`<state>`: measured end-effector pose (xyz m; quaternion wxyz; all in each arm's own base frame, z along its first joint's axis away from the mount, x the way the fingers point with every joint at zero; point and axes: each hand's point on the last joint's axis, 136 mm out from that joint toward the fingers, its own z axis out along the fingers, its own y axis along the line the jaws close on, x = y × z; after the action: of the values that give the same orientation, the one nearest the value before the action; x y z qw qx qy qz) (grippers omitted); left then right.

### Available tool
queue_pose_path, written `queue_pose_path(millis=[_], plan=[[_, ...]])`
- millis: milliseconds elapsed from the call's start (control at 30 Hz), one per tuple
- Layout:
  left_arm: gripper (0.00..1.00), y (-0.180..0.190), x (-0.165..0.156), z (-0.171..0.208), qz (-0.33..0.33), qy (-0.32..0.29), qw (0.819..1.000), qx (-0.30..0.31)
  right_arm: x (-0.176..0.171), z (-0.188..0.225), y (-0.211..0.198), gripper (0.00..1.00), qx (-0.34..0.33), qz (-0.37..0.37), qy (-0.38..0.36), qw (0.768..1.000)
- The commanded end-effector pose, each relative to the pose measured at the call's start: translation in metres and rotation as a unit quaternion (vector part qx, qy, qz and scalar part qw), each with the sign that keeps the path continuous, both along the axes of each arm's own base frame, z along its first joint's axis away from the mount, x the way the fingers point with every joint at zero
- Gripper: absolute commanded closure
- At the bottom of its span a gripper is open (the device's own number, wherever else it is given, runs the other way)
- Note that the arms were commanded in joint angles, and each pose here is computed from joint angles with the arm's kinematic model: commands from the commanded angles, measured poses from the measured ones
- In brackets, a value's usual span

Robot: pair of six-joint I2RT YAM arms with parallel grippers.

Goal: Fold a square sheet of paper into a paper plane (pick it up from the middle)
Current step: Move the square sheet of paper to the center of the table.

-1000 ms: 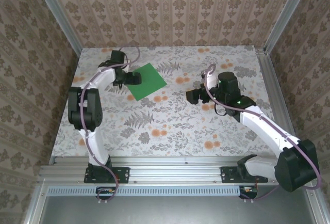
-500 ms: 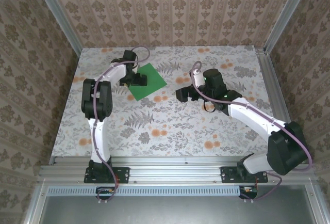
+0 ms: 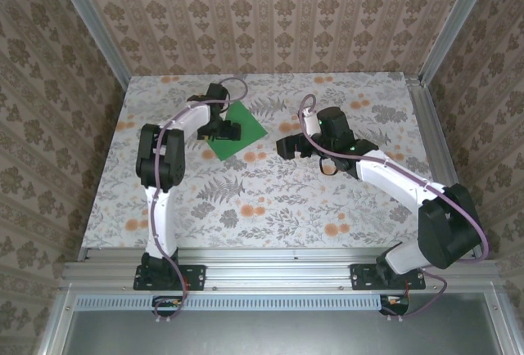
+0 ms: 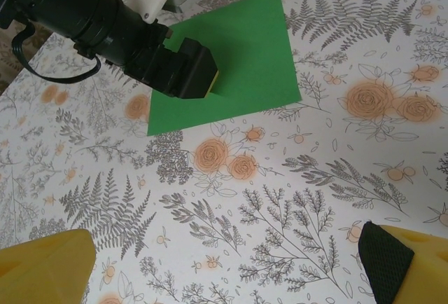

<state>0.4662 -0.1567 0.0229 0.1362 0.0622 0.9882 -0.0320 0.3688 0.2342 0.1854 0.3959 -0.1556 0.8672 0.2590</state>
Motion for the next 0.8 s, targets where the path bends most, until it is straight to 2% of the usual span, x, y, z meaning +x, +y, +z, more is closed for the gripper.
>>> queue_pose_path(millis=[0, 200, 300, 467, 633, 767], plan=[[0.04, -0.007, -0.042, -0.015, 0.021, 0.069, 0.997, 0.007, 0.001, -0.001, -0.002, 0.00, -0.004, -0.016, 0.007, 1.000], [0.01, -0.022, -0.080, -0.010, 0.059, 0.089, 0.994, -0.023, -0.004, -0.010, -0.008, 0.00, -0.005, -0.027, 0.017, 0.999], [0.00, -0.026, -0.099, -0.009, 0.089, 0.100, 0.991, -0.009, -0.008, -0.018, -0.012, 0.00, -0.008, -0.034, 0.024, 0.999], [0.00, -0.055, -0.132, -0.006, 0.121, 0.114, 0.986, -0.010, -0.015, -0.026, -0.016, 0.00, -0.002, -0.041, 0.033, 0.999], [0.00, -0.085, -0.151, -0.001, 0.165, 0.120, 0.978, -0.038, -0.022, -0.029, -0.024, 0.00, 0.001, -0.051, 0.040, 0.998], [0.00, -0.097, -0.153, 0.015, 0.202, 0.107, 0.972, -0.059, -0.027, -0.025, -0.036, 0.00, 0.012, -0.061, 0.048, 0.997]])
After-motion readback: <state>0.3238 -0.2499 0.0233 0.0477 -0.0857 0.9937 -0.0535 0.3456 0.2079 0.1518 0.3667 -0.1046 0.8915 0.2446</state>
